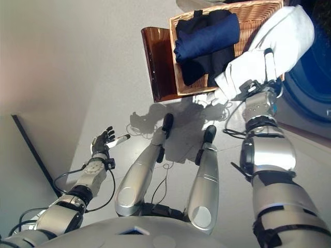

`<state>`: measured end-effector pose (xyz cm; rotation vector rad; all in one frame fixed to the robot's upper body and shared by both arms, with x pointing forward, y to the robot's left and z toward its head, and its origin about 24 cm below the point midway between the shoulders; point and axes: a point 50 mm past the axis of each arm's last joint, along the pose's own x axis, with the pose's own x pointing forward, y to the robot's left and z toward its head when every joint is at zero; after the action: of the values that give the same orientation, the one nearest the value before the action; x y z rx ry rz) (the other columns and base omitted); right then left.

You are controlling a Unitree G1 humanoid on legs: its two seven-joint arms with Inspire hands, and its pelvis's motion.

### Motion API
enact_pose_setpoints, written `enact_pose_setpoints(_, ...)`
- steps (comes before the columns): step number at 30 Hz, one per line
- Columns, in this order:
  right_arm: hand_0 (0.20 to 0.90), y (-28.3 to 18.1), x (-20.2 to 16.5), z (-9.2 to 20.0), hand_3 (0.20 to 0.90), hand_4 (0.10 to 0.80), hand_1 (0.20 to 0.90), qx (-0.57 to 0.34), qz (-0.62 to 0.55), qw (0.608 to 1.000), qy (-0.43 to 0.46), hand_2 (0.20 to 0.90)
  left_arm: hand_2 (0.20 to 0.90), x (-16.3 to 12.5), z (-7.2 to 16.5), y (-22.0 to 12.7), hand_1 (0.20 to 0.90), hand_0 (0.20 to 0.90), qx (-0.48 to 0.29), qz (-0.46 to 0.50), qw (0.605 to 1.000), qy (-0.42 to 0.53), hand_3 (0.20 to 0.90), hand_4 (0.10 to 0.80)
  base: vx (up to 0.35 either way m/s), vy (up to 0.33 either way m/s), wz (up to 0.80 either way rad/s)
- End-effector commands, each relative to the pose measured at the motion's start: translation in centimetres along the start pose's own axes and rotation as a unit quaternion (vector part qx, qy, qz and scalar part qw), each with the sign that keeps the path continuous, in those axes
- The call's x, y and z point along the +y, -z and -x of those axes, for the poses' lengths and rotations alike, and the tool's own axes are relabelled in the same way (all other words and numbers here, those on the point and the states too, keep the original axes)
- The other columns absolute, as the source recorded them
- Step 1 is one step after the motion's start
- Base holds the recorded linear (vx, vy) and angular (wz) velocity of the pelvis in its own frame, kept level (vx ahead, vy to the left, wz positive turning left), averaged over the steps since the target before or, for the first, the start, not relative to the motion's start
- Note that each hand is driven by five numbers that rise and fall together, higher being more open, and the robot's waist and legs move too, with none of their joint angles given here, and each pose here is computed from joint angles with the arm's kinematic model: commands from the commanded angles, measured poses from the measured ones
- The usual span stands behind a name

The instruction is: Pick up the clothes and place them into the washing machine

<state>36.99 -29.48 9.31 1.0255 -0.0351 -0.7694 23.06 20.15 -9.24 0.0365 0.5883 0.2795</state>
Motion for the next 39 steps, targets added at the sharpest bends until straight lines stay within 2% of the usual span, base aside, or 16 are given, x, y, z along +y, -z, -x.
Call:
enact_pose_setpoints(1,0.200,-4.1,4.2,0.6,0.200,0.300,0.200,-0.107,-0.115,0.984,-0.080,0.200,0.900,0.8,0.8,2.1,0.900,0.900,0.027,0.007,0.999,-0.039,0.900,0.800,0.017,0.045,-0.01)
enact_pose_setpoints(5,0.200,-5.6,5.4,1.0,0.200,0.300,0.200,-0.134,-0.145,0.976,-0.087,0.200,0.900,0.7,0.7,1.9,0.900,0.900,0.022,0.007,0.999,-0.039,0.900,0.800,0.008,0.014,0.01)
enact_pose_setpoints(8,0.200,-10.2,8.2,1.9,0.200,0.300,0.200,-0.204,-0.146,0.961,-0.119,0.200,0.900,0.9,0.7,1.6,0.900,0.900,0.012,0.009,0.999,-0.042,0.900,0.800,0.010,0.004,0.00)
enact_pose_setpoints(9,0.200,-10.2,8.2,1.9,0.200,0.300,0.200,-0.205,-0.146,0.961,-0.119,0.200,0.900,0.9,0.7,1.6,0.900,0.900,0.012,0.009,0.999,-0.042,0.900,0.800,0.000,0.000,0.00)
enact_pose_setpoints(10,0.200,-13.4,9.6,2.8,0.200,0.300,0.200,-0.250,-0.154,0.946,-0.138,0.200,0.900,1.2,0.7,1.6,0.900,0.900,0.010,0.004,0.999,-0.045,0.900,0.800,0.000,0.000,0.00)
enact_pose_setpoints(12,0.200,-14.7,9.8,3.0,0.200,0.300,0.200,-0.267,-0.152,0.942,-0.137,0.200,0.900,1.1,0.7,1.5,0.900,0.900,0.007,0.003,0.999,-0.041,0.900,0.800,0.000,0.000,0.00)
enact_pose_setpoints(16,0.200,-21.3,12.2,6.2,0.200,0.300,0.200,-0.376,-0.125,0.902,-0.171,0.200,0.900,2.1,0.9,1.9,0.900,0.900,0.010,0.002,0.998,-0.054,0.900,0.800,0.000,0.000,0.00)
enact_pose_setpoints(18,0.200,-22.2,12.8,6.8,0.200,0.300,0.200,-0.391,-0.120,0.895,-0.175,0.200,0.900,2.1,0.9,2.0,0.900,0.900,0.010,0.002,0.999,-0.053,0.900,0.800,0.017,-0.017,-0.08)
enact_pose_setpoints(20,0.200,-24.6,14.2,9.0,0.200,0.300,0.200,-0.437,-0.109,0.870,-0.201,0.200,0.900,2.6,0.9,2.1,0.900,0.900,0.009,0.000,0.998,-0.061,0.900,0.800,0.004,-0.025,-0.12)
enact_pose_setpoints(27,0.200,-27.0,14.9,10.9,0.200,0.300,0.200,-0.490,-0.076,0.847,-0.189,0.200,0.900,2.9,1.0,2.1,0.900,0.900,0.006,0.000,0.998,-0.067,0.900,0.800,0.001,-0.003,-0.01)
enact_pose_setpoints(31,0.200,-28.3,14.5,11.6,0.200,0.300,0.200,-0.525,-0.058,0.835,-0.153,0.200,0.900,2.9,1.2,2.4,0.900,0.900,0.007,-0.003,0.998,-0.067,0.900,0.800,-0.001,-0.001,0.01)
enact_pose_setpoints(35,0.200,-28.1,13.3,10.5,0.200,0.300,0.200,-0.522,-0.042,0.847,-0.090,0.200,0.900,2.6,1.3,2.6,0.900,0.900,0.009,-0.014,0.998,-0.068,0.900,0.800,-0.010,0.002,0.02)
enact_pose_setpoints(39,0.200,-25.5,13.2,8.9,0.200,0.300,0.200,-0.487,-0.025,0.868,-0.094,0.200,0.900,2.5,1.3,2.7,0.900,0.900,0.015,-0.010,0.997,-0.074,0.900,0.800,-0.037,0.018,0.00)
